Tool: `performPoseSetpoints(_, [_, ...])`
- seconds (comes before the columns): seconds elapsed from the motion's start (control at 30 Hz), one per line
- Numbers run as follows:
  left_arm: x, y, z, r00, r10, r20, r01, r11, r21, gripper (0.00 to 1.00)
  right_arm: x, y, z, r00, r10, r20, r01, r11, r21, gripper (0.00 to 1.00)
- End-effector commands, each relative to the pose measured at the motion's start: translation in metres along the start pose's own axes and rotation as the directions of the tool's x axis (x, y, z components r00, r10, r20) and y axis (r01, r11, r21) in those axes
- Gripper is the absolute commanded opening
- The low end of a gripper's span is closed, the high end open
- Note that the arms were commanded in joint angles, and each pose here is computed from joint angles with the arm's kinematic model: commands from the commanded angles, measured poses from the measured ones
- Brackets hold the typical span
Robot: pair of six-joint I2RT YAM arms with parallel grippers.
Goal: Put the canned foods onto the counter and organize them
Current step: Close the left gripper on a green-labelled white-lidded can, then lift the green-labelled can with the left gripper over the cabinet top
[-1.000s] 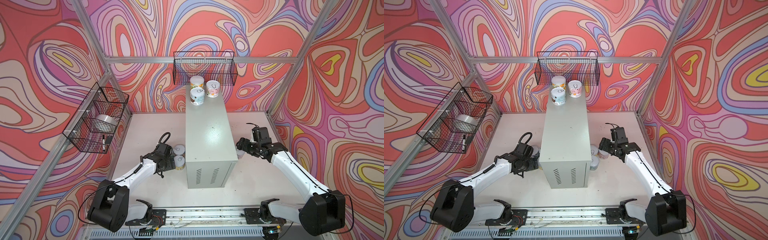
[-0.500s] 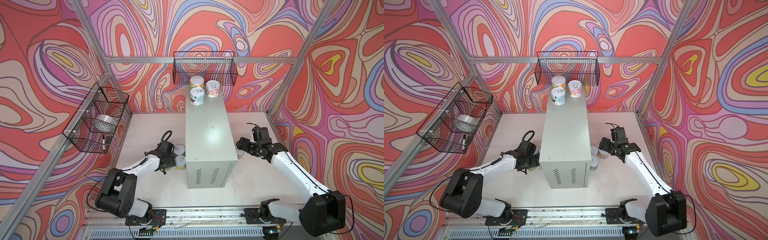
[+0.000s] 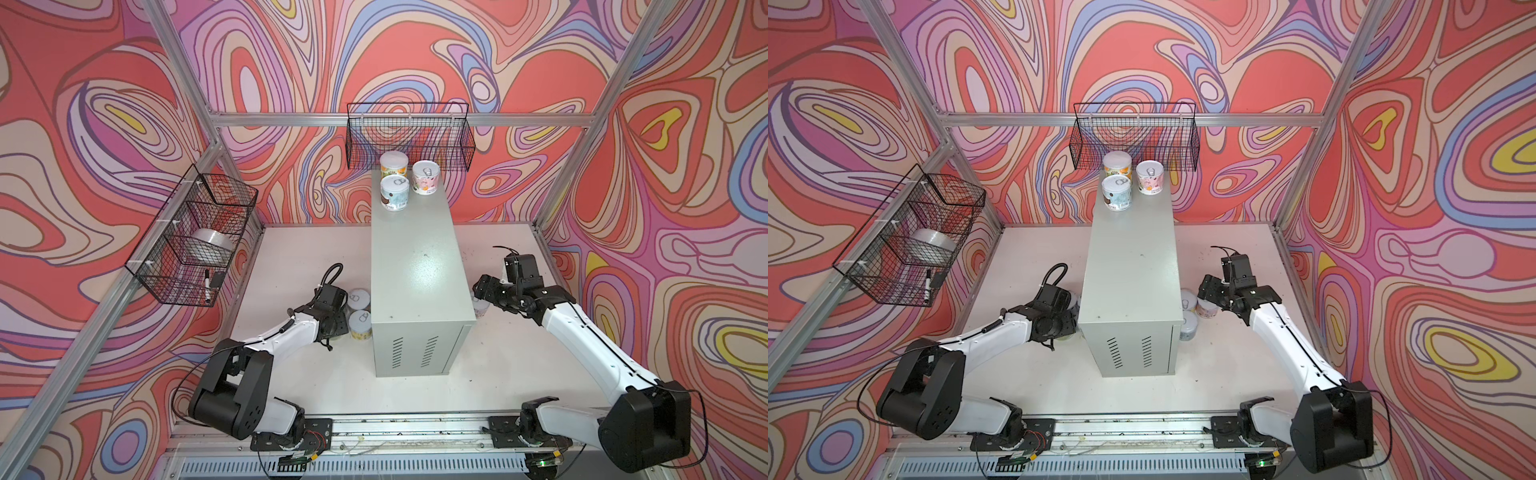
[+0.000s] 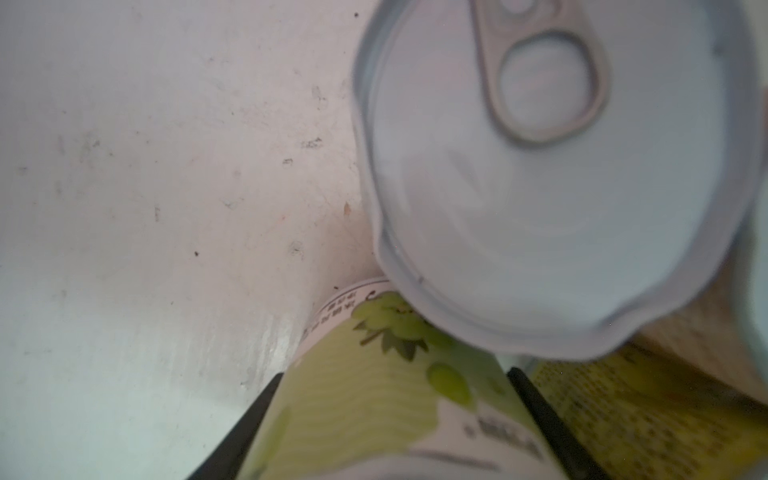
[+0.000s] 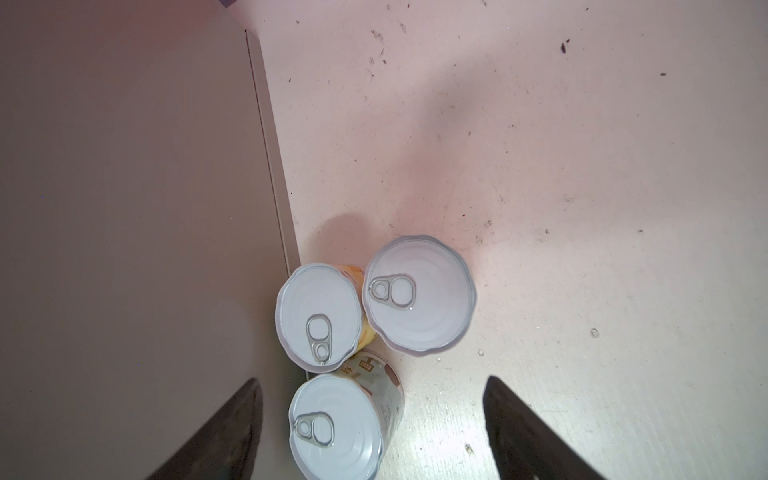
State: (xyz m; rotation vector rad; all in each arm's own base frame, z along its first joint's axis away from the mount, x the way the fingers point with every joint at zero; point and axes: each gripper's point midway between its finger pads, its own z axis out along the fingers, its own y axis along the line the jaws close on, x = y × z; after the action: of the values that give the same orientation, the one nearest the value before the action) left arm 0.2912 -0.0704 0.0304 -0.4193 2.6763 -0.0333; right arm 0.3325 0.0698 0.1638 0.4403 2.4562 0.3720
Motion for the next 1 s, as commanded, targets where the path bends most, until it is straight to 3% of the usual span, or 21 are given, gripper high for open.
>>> performPoseSetpoints(0.0, [0.011, 0.006, 0.005, 1.000, 0.002, -0.029, -0.002, 1.000, -0.011, 0.01, -0.006, 0.002, -0.002, 1.000, 0.014, 0.013, -0.014, 1.000, -0.005, 0.85])
performPoseSetpoints(0.23, [0.009, 0.007, -0.042, 0.998, 0.023, -0.052, -0.022, 1.000, 0.017, 0.00, -0.012, 0.008, -0.007, 1.000, 0.016, 0.024, -0.016, 1.000, -0.026, 0.85])
performPoseSetpoints(0.57, [-0.023, -0.008, -0.192, 0.987, 0.156, 0.040, -0.161, 0.966, 0.201, 0.00, -0.021, 0.013, -0.028, 0.999, -0.001, 0.050, 0.003, 1.000, -0.029, 0.85])
performPoseSetpoints(0.7, [-0.042, -0.016, -0.242, 0.970, 0.238, 0.046, -0.242, 0.945, 0.220, 0.00, -0.023, 0.016, -0.041, 0.998, -0.017, 0.055, 0.019, 0.999, -0.035, 0.85])
performPoseSetpoints(0.97, [-0.063, -0.032, -0.294, 0.953, 0.297, 0.061, -0.303, 0.922, 0.240, 0.00, -0.036, 0.015, -0.070, 0.993, -0.048, 0.111, 0.049, 0.999, -0.009, 0.85])
